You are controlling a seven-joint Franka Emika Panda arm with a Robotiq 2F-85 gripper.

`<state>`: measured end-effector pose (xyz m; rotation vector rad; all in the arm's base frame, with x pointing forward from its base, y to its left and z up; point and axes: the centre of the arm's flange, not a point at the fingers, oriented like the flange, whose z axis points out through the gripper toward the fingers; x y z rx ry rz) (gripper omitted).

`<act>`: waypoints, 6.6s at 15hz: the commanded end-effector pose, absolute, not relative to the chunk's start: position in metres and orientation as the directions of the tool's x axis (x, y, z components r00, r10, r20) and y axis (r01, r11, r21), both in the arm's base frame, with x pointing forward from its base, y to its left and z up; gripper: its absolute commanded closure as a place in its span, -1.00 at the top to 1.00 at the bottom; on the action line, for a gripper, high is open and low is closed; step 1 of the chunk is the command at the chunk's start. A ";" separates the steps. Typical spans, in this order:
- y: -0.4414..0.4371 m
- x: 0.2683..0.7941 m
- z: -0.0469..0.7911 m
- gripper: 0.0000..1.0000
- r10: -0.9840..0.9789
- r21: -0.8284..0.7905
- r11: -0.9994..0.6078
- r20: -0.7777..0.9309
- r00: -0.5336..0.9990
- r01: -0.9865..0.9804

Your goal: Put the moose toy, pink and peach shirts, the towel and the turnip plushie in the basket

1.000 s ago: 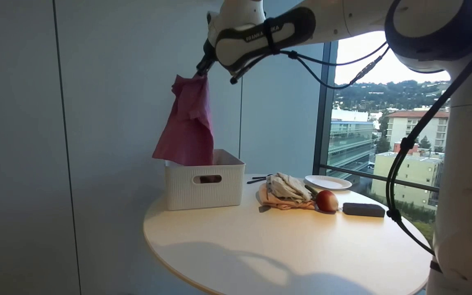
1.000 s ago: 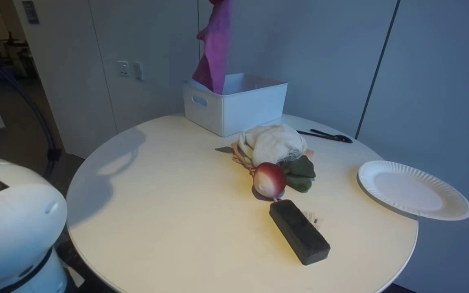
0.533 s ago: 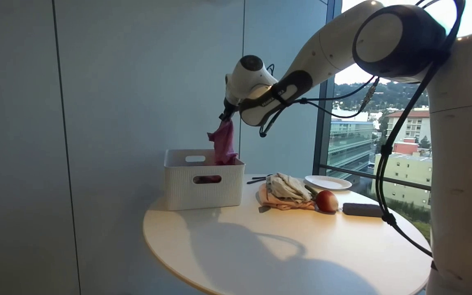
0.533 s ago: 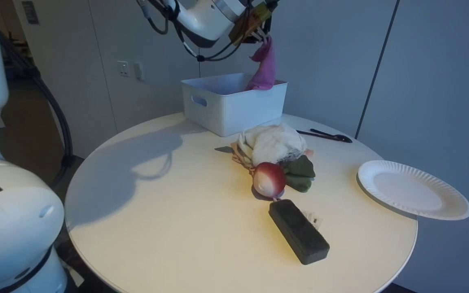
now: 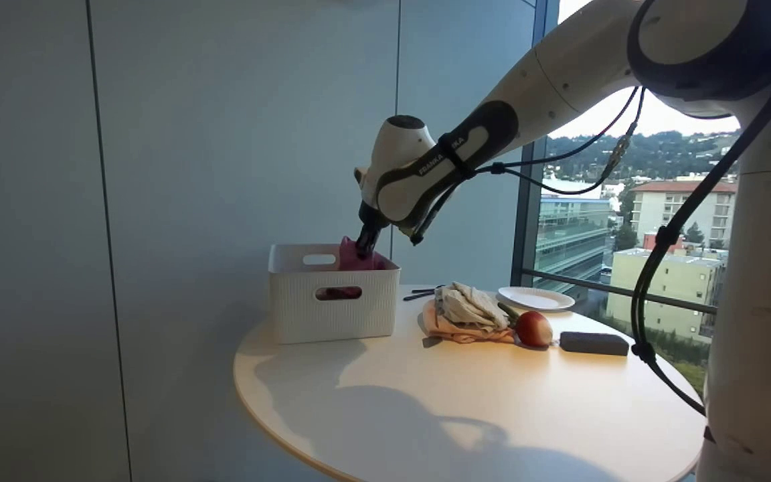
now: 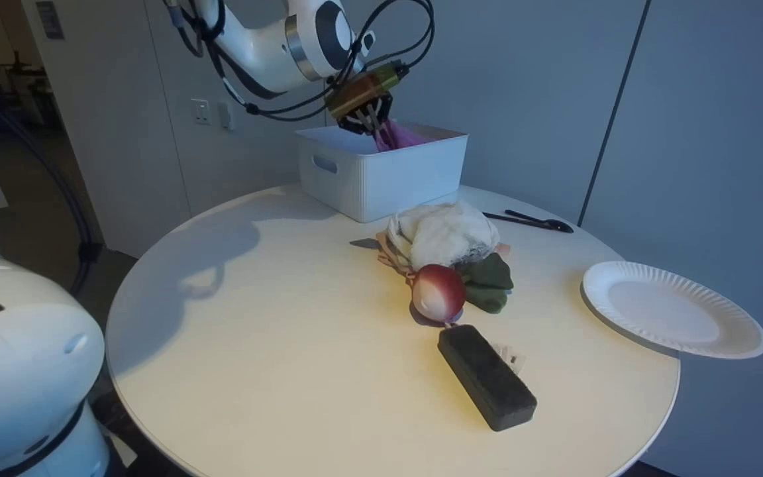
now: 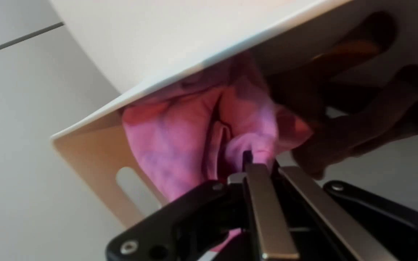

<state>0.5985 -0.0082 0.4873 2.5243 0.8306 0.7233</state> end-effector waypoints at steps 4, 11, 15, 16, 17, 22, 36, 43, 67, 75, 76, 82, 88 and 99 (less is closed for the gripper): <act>-0.015 0.566 0.508 -0.10 0.616 0.269 -0.787 0.295 0.731 0.555; -0.016 0.500 0.641 0.96 0.477 0.368 -0.873 0.510 0.716 0.320; -0.071 0.470 0.656 1.00 0.283 0.318 -0.940 0.531 0.799 0.122; -0.086 0.468 0.648 1.00 0.230 0.303 -0.950 0.522 0.822 0.073; -0.099 0.471 0.634 1.00 0.179 0.289 -0.957 0.500 0.847 0.032; -0.128 0.492 0.544 1.00 -0.021 0.216 -0.973 0.279 0.960 -0.084; -0.175 0.531 0.423 1.00 -0.224 0.038 -0.974 -0.272 0.936 -0.222; -0.200 0.575 0.382 1.00 -0.237 -0.018 -0.968 -0.258 0.937 -0.250; -0.199 0.584 0.484 -0.83 -0.246 -0.050 -0.969 0.105 0.964 -0.242; -0.128 0.520 0.659 -0.84 -0.004 0.199 -0.977 0.361 0.933 -0.081; -0.110 0.515 0.678 -0.84 0.039 0.235 -0.970 0.379 0.925 -0.055; 0.043 0.520 0.758 -0.85 0.332 0.423 -0.899 0.482 0.811 0.117; 0.123 0.594 0.704 -0.85 0.539 0.526 -0.823 0.606 0.585 0.213; -0.045 0.684 0.531 -0.86 0.522 0.628 -0.772 0.543 0.658 0.095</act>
